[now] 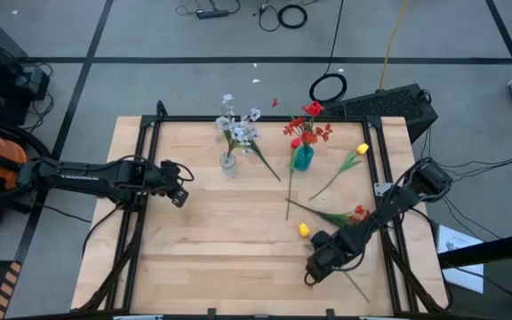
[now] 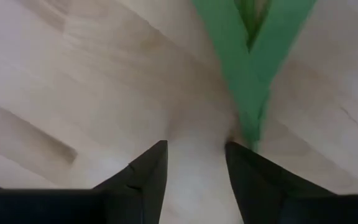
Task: Sort flowers into vase by color
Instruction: Put the bottom yellow flowers into the transparent crystal vase
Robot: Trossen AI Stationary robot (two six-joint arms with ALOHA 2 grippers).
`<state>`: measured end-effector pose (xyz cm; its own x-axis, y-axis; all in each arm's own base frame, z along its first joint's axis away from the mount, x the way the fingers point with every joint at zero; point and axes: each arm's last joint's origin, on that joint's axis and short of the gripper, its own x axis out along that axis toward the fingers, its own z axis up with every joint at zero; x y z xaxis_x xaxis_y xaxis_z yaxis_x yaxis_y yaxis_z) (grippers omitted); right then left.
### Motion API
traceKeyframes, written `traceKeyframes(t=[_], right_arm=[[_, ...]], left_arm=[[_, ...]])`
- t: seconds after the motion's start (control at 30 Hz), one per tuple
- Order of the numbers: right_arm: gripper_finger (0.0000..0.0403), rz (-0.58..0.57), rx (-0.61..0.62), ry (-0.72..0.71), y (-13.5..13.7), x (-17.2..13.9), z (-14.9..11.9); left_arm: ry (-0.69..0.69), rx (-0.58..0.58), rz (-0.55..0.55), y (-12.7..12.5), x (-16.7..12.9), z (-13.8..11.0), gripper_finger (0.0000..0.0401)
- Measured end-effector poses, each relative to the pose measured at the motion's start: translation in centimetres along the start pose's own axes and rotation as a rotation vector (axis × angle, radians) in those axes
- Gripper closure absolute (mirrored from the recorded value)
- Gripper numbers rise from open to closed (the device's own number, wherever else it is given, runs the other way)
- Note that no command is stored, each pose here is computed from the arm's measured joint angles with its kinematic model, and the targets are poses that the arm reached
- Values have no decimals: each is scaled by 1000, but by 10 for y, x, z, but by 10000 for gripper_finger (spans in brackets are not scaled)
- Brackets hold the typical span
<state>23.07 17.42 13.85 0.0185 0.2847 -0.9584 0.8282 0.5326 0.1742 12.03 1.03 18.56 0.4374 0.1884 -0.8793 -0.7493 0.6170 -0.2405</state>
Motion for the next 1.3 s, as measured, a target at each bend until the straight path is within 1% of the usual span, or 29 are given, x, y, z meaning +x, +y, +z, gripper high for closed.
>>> traceKeyframes(t=[0.13,0.3,0.43,0.5,0.57,0.67,0.77,0.83,0.93,1.07,1.13,1.17,1.3], right_arm=[[260,-13,-33,43,0,-2,-1],[276,5,-82,46,13,-14,-5],[282,-44,-90,26,13,-21,-6],[282,-93,-80,4,9,-22,-5],[282,-119,-93,0,5,-21,-5],[282,-118,-140,-28,5,-19,-4],[282,-135,-175,-71,3,-18,-2],[282,-161,-178,-89,3,-14,0],[282,-218,-174,-79,1,-2,2],[284,-229,-222,-52,5,13,5],[296,-227,-226,-42,7,18,7],[308,-222,-220,-41,8,19,9],[383,-200,-179,-62,9,17,16]], left_arm=[[0,-6,-1,0,0,0,399],[-3,-9,-5,0,0,0,399],[-4,-35,-4,0,0,0,399],[-9,-37,-6,-1,0,1,399],[-12,-54,-9,-1,0,1,399],[-18,-88,-15,-2,0,2,399],[-23,-92,-20,-2,0,2,399],[-24,-93,-20,-2,0,2,399],[-24,-107,-20,-2,0,2,399],[-23,-118,-20,-2,0,2,399],[-25,-118,-19,-2,0,2,399],[-29,-118,-16,-2,0,2,399],[-36,-118,-11,-2,0,3,399]])
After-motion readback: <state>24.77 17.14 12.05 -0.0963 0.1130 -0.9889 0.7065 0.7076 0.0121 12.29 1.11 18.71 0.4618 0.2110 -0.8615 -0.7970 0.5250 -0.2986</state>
